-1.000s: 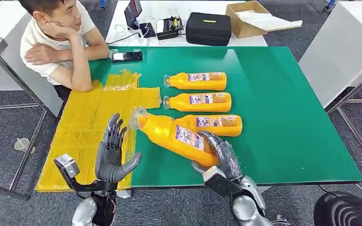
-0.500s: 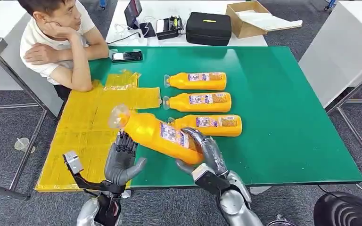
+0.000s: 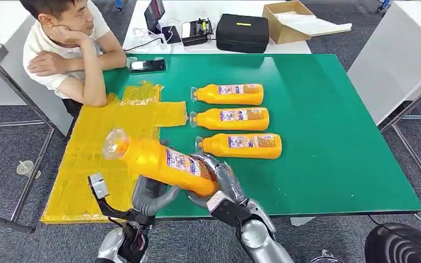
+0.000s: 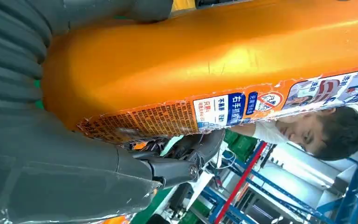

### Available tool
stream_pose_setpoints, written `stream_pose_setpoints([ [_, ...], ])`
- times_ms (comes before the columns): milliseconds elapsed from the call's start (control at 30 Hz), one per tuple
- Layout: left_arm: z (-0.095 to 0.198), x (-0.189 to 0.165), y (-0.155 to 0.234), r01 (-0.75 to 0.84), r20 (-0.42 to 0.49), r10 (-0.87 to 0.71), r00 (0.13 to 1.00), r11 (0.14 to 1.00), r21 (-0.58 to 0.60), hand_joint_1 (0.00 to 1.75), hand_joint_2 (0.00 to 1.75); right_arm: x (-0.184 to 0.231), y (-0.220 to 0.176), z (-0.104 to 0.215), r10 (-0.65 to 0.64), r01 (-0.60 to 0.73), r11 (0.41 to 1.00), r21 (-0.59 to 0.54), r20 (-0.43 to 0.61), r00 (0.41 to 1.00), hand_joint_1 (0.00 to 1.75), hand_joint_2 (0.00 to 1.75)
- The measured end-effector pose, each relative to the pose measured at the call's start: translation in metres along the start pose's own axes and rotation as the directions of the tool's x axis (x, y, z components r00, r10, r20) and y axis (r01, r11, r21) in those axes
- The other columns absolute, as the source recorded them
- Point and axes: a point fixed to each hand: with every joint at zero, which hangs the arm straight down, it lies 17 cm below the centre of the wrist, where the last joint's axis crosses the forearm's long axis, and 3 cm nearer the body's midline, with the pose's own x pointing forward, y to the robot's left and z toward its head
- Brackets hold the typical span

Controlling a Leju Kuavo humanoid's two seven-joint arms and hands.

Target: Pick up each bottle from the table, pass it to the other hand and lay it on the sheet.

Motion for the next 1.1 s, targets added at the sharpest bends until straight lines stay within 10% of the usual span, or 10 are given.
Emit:
stream_pose_setpoints([
  [467,-0.008,0.009,-0.006,-0.071,0.023,0.072,0.997,0.997,-0.033,0.00,1.75,-0.002,0.028,-0.006,-0.081,0.081,0.993,0.081,0.002,0.997,1.75,1.75],
  [500,-0.008,0.009,-0.005,-0.072,0.024,0.073,0.997,0.997,-0.033,0.19,1.75,-0.002,0.030,-0.008,-0.083,0.083,0.993,0.088,0.004,0.997,1.75,1.75],
  [533,-0.009,0.010,-0.005,-0.070,0.033,0.071,0.997,0.997,-0.031,1.40,1.75,-0.002,0.032,-0.009,-0.087,0.086,0.992,0.097,0.005,0.996,1.75,1.75],
  [567,-0.010,0.015,-0.004,-0.060,0.059,0.061,0.996,0.998,-0.029,1.75,1.75,-0.003,0.034,-0.010,-0.101,0.100,0.990,0.104,-0.001,0.995,1.41,1.75],
  [667,-0.013,0.028,0.003,-0.037,0.117,0.038,0.992,0.999,-0.009,1.75,1.75,-0.007,0.045,-0.013,-0.139,0.142,0.981,0.131,-0.029,0.990,1.01,1.75],
  [733,-0.014,0.031,0.006,-0.037,0.122,0.037,0.992,0.999,-0.001,1.75,1.75,-0.010,0.048,-0.015,-0.145,0.149,0.980,0.132,-0.035,0.989,0.00,1.75],
  [1033,-0.019,0.045,0.002,-0.017,0.150,0.021,0.989,0.999,-0.030,1.75,1.75,-0.028,0.070,-0.005,-0.134,0.147,0.977,0.153,-0.087,0.987,0.00,1.75],
  [1067,-0.020,0.045,0.002,-0.006,0.152,0.010,0.988,1.000,-0.027,1.75,1.75,-0.028,0.069,-0.006,-0.135,0.147,0.978,0.146,-0.090,0.987,0.00,0.00],
  [1100,-0.020,0.046,0.002,0.000,0.155,0.004,0.988,1.000,-0.025,1.75,1.75,-0.029,0.069,-0.006,-0.139,0.151,0.978,0.142,-0.092,0.986,0.00,0.00],
])
